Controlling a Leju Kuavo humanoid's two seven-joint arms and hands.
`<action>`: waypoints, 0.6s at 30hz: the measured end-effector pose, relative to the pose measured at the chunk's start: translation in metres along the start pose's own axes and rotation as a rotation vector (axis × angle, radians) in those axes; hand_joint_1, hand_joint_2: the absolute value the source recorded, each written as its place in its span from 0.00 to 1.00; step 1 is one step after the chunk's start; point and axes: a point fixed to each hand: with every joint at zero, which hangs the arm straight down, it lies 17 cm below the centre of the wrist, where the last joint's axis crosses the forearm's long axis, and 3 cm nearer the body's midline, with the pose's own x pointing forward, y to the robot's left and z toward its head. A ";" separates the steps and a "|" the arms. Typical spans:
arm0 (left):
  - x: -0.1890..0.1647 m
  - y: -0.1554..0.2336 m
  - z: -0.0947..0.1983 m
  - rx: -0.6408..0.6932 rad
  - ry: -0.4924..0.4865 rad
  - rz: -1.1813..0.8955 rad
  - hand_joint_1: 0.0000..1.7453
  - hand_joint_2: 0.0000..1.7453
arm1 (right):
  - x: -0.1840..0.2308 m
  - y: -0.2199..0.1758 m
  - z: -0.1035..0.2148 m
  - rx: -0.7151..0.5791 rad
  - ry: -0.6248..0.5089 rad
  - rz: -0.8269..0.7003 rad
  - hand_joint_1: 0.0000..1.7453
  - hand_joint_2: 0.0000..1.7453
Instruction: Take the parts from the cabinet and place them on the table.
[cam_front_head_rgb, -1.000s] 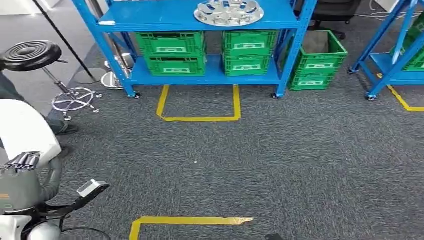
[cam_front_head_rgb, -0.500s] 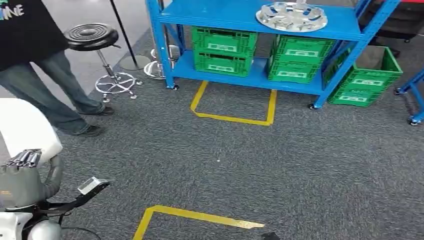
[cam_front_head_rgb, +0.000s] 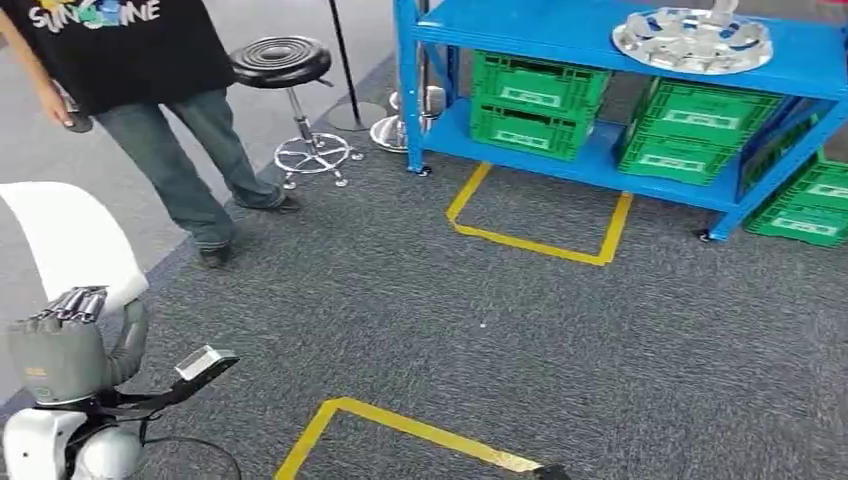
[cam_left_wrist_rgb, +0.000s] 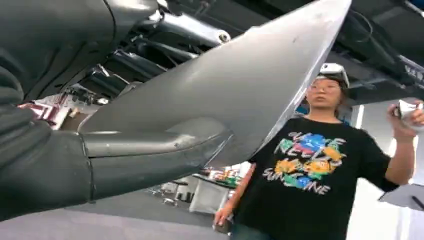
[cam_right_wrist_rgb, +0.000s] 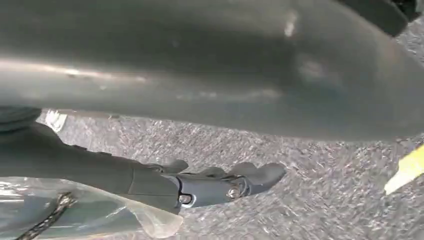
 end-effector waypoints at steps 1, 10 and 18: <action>0.000 -0.002 0.001 -0.005 0.000 0.002 1.00 1.00 | 0.000 0.000 0.000 -0.002 0.001 0.000 0.00 0.00; 0.005 -0.006 -0.001 -0.009 -0.007 0.015 1.00 1.00 | 0.005 0.003 0.000 0.002 -0.007 -0.001 0.00 0.00; 0.024 -0.013 -0.010 -0.007 -0.034 0.043 1.00 1.00 | -0.007 0.004 0.001 0.037 0.014 0.054 0.00 0.00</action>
